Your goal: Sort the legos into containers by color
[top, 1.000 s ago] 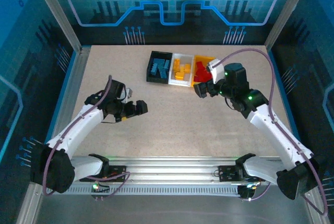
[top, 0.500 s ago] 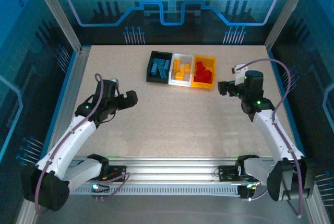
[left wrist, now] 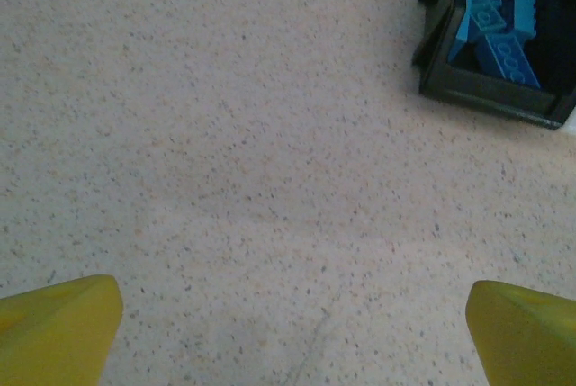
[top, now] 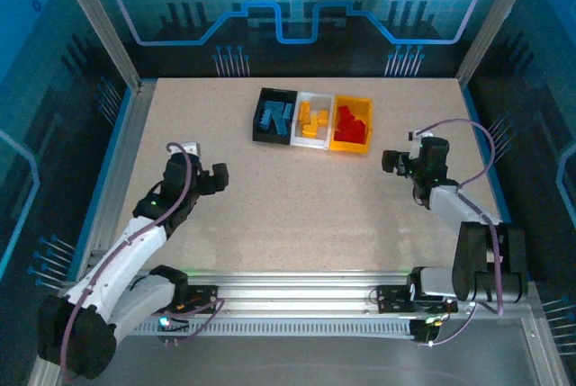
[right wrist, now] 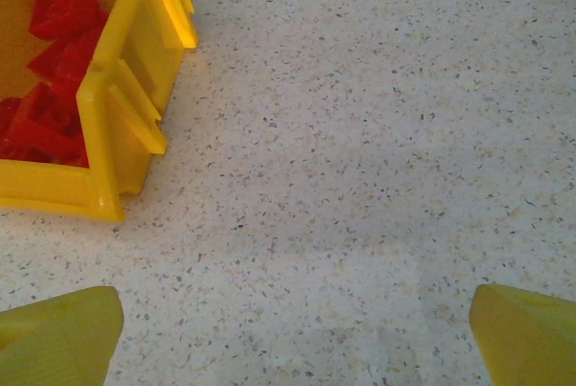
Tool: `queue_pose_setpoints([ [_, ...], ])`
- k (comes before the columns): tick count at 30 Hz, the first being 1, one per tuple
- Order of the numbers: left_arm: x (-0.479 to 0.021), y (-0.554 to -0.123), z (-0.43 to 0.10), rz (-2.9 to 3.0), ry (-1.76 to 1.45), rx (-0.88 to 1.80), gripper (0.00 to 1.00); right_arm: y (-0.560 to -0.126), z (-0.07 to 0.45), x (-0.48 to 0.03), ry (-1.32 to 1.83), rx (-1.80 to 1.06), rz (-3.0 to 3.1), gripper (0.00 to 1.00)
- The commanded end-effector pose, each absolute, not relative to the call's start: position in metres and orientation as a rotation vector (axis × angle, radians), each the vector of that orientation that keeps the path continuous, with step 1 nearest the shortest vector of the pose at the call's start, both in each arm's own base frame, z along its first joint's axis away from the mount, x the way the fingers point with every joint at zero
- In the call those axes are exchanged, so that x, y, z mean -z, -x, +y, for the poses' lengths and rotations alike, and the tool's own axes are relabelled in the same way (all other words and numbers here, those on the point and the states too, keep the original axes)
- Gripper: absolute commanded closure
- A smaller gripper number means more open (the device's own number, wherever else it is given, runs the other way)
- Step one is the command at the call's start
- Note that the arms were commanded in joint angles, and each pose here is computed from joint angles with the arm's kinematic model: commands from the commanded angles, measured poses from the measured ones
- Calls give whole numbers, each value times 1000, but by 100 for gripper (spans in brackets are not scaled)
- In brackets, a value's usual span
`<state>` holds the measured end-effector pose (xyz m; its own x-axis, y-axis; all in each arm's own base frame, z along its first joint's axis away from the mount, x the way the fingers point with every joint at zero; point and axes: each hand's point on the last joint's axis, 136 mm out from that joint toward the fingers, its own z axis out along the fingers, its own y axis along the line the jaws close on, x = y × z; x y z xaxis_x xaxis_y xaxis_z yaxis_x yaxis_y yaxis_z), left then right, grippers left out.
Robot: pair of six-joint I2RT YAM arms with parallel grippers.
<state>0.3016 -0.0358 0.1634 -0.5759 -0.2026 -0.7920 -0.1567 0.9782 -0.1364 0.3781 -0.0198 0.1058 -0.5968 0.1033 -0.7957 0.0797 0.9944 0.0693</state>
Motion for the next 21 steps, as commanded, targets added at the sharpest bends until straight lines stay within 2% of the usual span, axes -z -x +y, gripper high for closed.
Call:
queue_pose_setpoints([
  [1,-174,-310,-25,2112,240,-26,1,-396,-21,-121,-132,-38,2108,0],
  [6,-176,-319,-10,2040,222,-132,1,-400,-17,-116,-128,-49,2107,0],
  [21,-141,-341,12,2090,362,-153,1,-402,-15,-105,-91,-46,2125,0],
])
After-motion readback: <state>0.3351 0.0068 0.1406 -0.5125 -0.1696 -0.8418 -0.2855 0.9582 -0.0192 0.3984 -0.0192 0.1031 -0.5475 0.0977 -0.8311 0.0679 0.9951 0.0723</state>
